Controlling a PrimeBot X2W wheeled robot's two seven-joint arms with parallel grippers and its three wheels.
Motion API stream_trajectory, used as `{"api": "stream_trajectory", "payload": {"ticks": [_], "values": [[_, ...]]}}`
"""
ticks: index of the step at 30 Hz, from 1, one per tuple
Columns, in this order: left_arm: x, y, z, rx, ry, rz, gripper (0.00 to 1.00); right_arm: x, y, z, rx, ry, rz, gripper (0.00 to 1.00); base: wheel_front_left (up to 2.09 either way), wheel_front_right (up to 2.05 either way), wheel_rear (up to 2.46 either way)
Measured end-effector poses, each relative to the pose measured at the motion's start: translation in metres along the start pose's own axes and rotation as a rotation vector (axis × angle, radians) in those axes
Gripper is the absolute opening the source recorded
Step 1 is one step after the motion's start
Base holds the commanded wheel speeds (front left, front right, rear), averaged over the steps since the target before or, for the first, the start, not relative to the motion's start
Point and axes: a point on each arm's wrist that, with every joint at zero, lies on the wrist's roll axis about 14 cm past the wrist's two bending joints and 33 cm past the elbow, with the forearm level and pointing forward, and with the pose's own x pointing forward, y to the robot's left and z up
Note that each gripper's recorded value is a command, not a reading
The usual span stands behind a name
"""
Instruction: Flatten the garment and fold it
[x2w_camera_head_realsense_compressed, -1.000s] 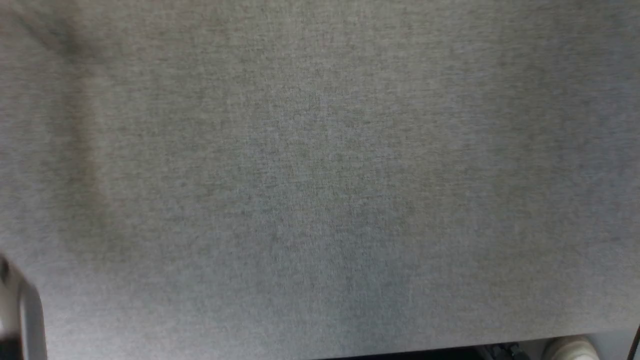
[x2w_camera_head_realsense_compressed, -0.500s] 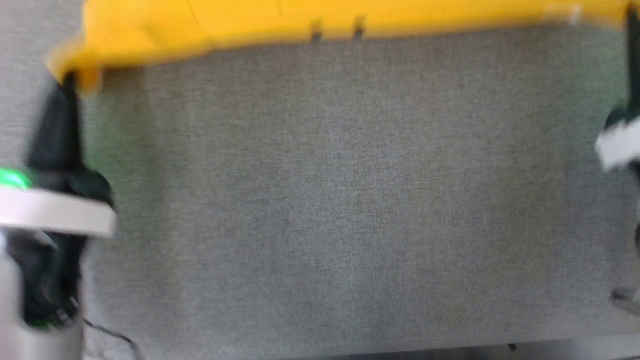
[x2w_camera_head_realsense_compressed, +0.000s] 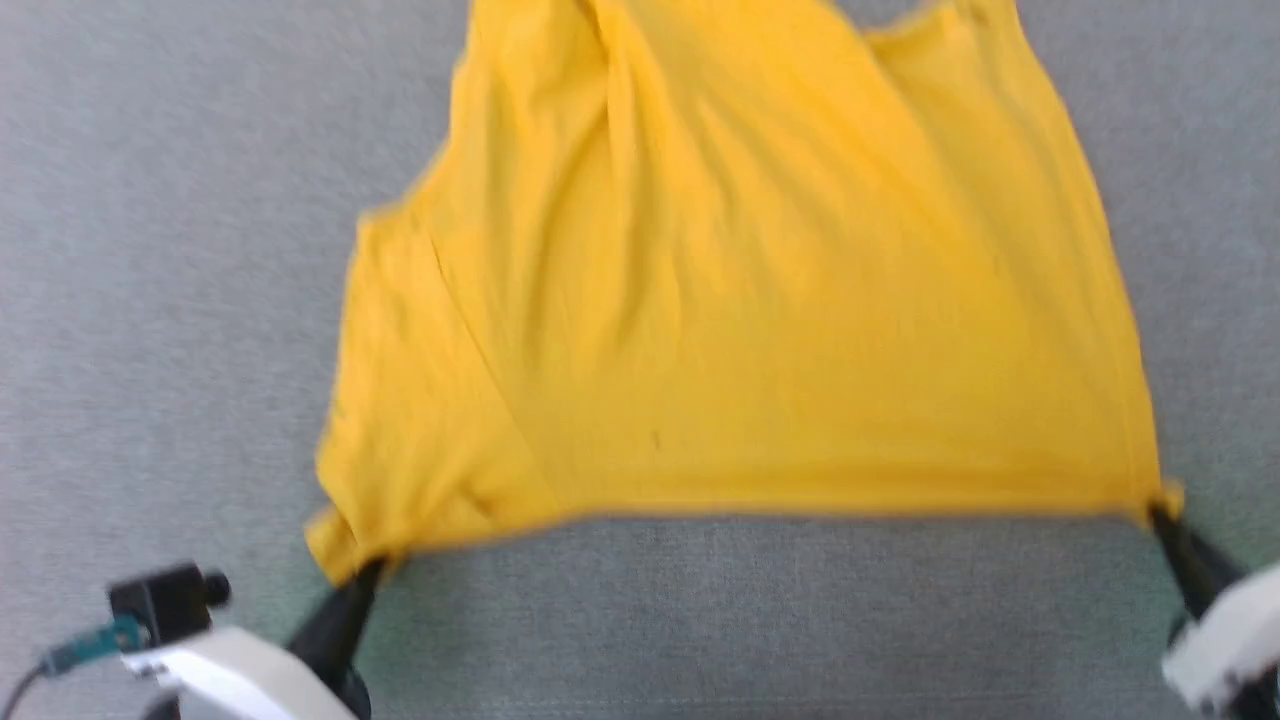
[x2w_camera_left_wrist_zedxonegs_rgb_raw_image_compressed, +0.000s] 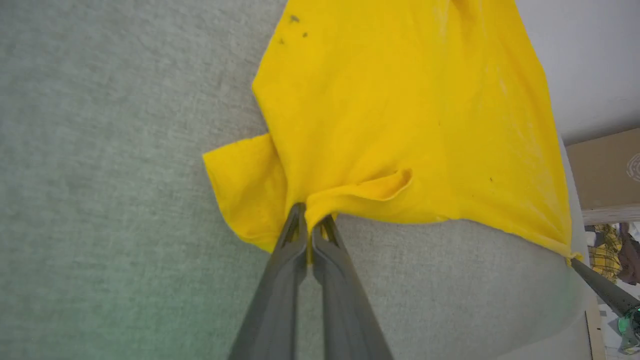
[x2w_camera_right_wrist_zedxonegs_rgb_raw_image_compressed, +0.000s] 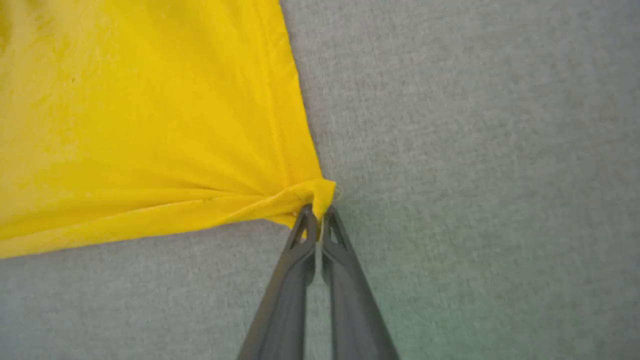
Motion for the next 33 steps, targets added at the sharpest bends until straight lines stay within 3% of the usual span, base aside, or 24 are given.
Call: {"api": "stream_trajectory", "payload": {"ticks": [8,17,25,33], "values": [[-0.053,0.003,-0.036,-0.057,0.129,0.022,0.0,-0.054,-0.015,-0.038,0.051,0.165,-0.02,0.0,0.0,0.0,0.0],[-0.088,-0.005,-0.03,-0.048,0.085,-0.001,0.0,-0.083,-0.011,-0.033,0.084,0.127,-0.008,0.0,0.0,0.0,0.0],[-0.089,-0.027,0.011,0.088,-0.057,-0.058,0.0,-0.085,-0.002,-0.006,0.03,0.034,0.017,0.0,0.0,0.0,0.0],[-0.055,-0.068,0.072,0.275,-0.194,-0.183,0.0,-0.057,0.019,0.053,-0.084,-0.098,0.062,0.0,0.0,0.0,0.0]]}}
